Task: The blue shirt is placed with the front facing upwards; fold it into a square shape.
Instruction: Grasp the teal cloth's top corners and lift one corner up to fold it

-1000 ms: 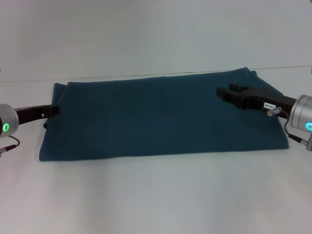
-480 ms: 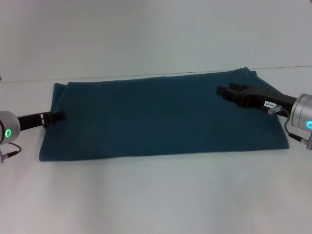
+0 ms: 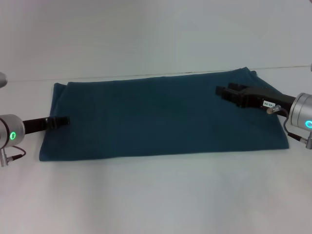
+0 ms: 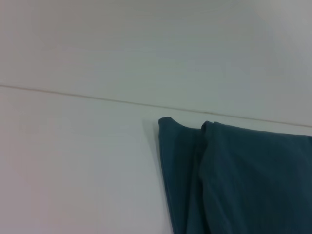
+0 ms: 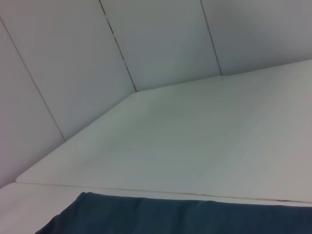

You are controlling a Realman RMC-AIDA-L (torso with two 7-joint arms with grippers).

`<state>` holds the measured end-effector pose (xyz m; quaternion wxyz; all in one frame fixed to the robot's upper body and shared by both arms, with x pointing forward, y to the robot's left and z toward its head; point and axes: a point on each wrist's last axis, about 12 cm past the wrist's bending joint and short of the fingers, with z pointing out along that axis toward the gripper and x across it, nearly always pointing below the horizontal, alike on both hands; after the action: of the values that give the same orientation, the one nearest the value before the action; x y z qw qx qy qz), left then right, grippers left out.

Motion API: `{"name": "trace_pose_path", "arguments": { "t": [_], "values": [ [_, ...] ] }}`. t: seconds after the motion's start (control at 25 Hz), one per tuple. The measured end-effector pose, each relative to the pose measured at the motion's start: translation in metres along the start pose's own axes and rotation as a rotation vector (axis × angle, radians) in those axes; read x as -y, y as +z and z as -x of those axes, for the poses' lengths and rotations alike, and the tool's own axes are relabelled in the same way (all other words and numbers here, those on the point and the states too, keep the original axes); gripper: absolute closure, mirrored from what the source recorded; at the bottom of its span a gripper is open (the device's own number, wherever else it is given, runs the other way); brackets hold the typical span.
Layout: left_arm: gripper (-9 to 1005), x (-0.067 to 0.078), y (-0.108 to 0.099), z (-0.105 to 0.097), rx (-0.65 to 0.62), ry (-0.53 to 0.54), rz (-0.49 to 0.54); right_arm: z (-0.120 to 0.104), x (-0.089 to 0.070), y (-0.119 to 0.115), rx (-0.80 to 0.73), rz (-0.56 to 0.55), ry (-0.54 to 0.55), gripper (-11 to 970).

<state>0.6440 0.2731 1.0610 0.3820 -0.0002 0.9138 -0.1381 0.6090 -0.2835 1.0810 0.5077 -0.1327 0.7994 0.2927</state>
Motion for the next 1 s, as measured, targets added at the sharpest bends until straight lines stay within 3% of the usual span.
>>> {"name": "trace_pose_path", "arguments": {
  "t": [0.28,0.48,0.8,1.0],
  "values": [
    [258,0.0006,-0.0013,-0.0001,-0.009,0.004,-0.017,0.0015,0.0014,-0.0008,-0.001,-0.002,0.007,461],
    [461,-0.0003,-0.0029,0.0003,-0.007,0.005,-0.023,0.0014,0.0015,-0.0007,-0.002,-0.003,0.016,465],
    [665,0.0031,-0.0041,0.0006,-0.017,0.017,-0.051,0.0000,0.0020,-0.0017,-0.003,-0.006,0.020,473],
    [930,0.0062,-0.0044,0.0016,-0.010,0.027,-0.078,-0.0007,0.0023,-0.0023,-0.004,-0.007,0.021,478]
  ]
}}
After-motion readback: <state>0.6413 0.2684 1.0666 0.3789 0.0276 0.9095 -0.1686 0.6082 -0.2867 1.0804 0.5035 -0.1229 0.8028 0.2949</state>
